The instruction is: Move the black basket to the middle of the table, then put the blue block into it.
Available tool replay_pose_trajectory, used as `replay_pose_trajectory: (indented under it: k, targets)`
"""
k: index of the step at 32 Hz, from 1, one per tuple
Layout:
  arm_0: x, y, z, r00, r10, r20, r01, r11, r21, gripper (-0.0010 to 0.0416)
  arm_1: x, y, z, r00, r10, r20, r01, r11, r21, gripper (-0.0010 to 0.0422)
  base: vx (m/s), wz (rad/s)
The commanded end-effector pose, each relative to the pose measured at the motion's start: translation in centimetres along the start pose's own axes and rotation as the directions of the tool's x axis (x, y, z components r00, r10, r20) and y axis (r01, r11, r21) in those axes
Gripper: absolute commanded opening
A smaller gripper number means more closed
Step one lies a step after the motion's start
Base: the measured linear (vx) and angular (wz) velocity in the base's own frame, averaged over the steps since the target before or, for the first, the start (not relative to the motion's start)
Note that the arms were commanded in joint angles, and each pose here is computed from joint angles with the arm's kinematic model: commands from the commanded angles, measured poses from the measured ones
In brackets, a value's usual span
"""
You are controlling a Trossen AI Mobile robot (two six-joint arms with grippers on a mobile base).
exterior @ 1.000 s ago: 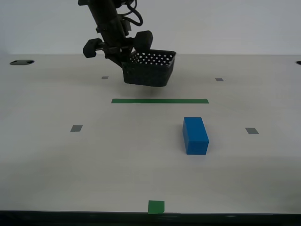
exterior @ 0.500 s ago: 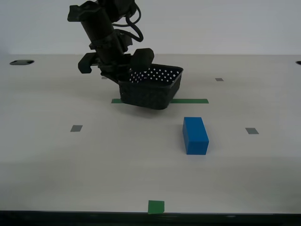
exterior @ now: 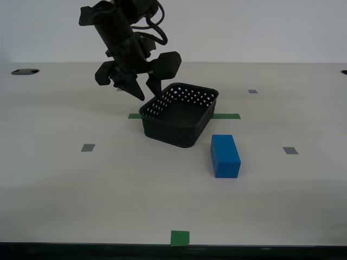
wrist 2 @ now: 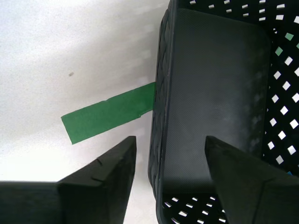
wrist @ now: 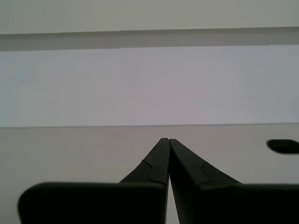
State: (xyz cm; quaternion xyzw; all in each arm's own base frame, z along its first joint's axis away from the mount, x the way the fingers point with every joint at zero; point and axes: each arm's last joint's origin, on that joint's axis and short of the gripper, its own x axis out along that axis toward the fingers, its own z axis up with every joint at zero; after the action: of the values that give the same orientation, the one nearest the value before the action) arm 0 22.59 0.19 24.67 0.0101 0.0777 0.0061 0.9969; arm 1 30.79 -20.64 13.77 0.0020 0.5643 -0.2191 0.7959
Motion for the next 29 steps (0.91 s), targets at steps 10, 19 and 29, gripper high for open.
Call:
replay_pose_trajectory:
  k: [10, 19, 29]
  targets:
    - [-1.6, 1.5, -1.7, 0.748, 0.442, -0.495, -0.253, 0.879, 0.404, 0.0000, -3.4, 2.7, 5.3, 0.984, 0.014, 0.178, -0.009, 0.999, -0.032, 0.0130, 0.000, 0.000]
    - [-4.6, 5.9, 0.2, 0.403, 0.641, -0.654, -0.336, 0.768, 0.545, 0.0001, -3.8, 4.1, 5.9, 0.975, 0.045, 0.217, -0.038, 0.999, -0.036, 0.0036, 0.000, 0.000]
    - [-3.6, 13.8, -4.1, 0.222, 0.526, -0.821, -0.509, 0.781, 0.362, 0.0059, -3.9, 4.4, 6.1, 0.971, 0.058, 0.231, -0.051, 0.998, -0.037, 0.0027, 0.000, 0.000]
